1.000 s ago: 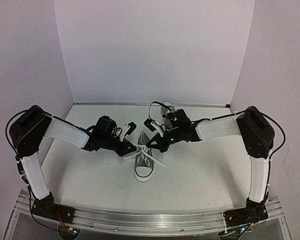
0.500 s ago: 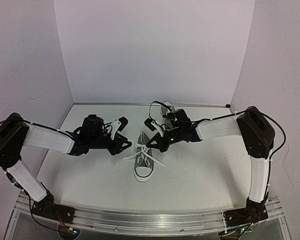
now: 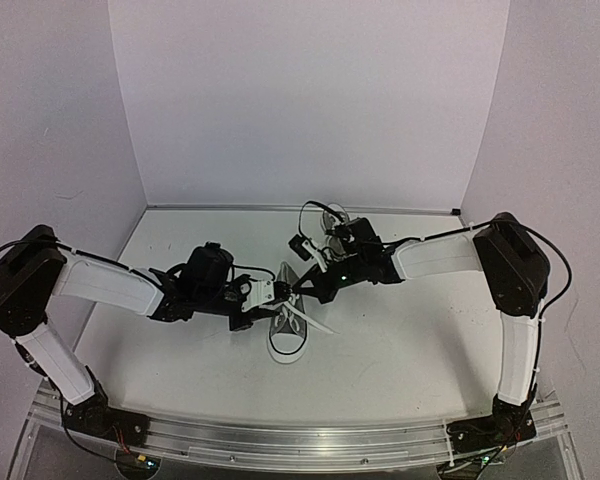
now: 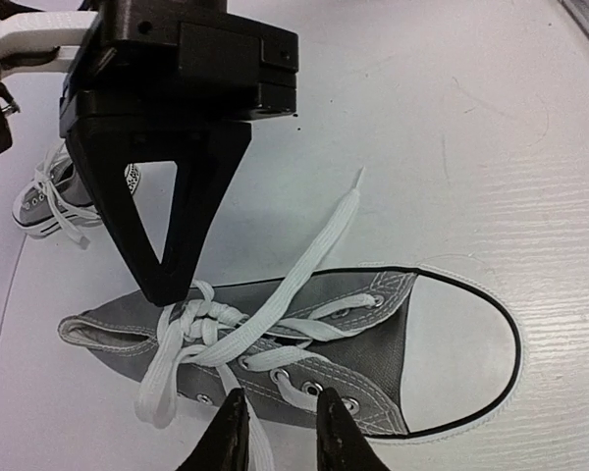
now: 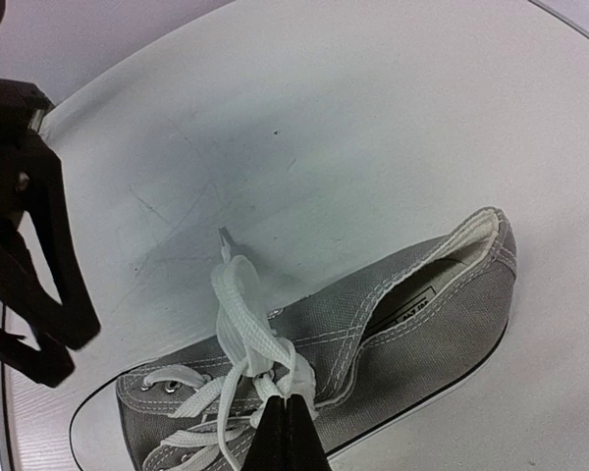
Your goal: Tie the shoes
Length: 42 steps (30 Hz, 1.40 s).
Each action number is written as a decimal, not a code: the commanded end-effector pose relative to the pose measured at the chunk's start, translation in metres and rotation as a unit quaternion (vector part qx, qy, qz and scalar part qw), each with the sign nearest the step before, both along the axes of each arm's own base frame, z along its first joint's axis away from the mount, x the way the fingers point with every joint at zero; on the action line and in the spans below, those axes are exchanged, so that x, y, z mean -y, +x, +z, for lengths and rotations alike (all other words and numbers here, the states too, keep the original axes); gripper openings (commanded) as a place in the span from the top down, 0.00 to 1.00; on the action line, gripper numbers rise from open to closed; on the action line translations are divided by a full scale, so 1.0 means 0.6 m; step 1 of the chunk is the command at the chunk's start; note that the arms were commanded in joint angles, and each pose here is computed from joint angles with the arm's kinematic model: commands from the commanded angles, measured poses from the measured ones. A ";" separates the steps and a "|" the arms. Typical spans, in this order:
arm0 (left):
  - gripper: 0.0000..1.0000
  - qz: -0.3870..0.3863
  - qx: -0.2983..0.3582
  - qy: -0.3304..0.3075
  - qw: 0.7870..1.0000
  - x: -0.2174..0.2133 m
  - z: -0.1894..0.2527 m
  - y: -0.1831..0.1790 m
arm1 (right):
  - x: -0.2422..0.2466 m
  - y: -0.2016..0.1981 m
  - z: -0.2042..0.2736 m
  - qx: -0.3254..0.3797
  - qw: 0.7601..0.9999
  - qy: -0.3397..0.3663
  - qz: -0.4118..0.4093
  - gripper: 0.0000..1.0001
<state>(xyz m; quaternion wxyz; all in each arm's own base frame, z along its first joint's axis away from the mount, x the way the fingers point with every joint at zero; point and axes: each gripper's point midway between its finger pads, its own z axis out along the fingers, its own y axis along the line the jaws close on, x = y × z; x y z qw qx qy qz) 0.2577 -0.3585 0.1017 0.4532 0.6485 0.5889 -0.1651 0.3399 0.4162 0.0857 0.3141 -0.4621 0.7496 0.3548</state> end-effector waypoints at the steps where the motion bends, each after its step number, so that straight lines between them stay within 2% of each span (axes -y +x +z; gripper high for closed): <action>1: 0.78 -0.032 0.073 0.044 0.996 0.031 0.012 0.024 | -0.011 0.001 0.039 0.016 1.000 0.027 0.004 1.00; 12: 0.80 -0.045 0.114 0.128 0.984 0.049 -0.016 0.060 | -0.014 0.001 0.036 0.010 1.000 0.029 0.006 1.00; 23: 0.80 -0.060 0.103 0.182 0.976 0.044 -0.052 0.065 | -0.015 0.002 0.038 0.011 0.999 0.030 0.008 1.00; 28: 0.88 -0.056 0.103 0.203 0.972 0.039 -0.064 0.068 | -0.016 0.002 0.039 0.012 0.999 0.031 0.008 1.00; 32: 0.99 -0.034 0.112 0.195 0.974 0.041 -0.053 0.082 | -0.015 0.001 0.036 0.009 0.999 0.030 0.008 1.00; 38: 1.00 -0.002 0.112 0.125 0.986 0.061 -0.007 0.088 | -0.015 0.000 0.038 0.009 0.999 0.031 0.008 1.00; 42: 1.00 0.016 0.101 0.101 0.990 0.068 -0.005 0.093 | -0.015 0.000 0.040 0.010 0.999 0.032 0.008 1.00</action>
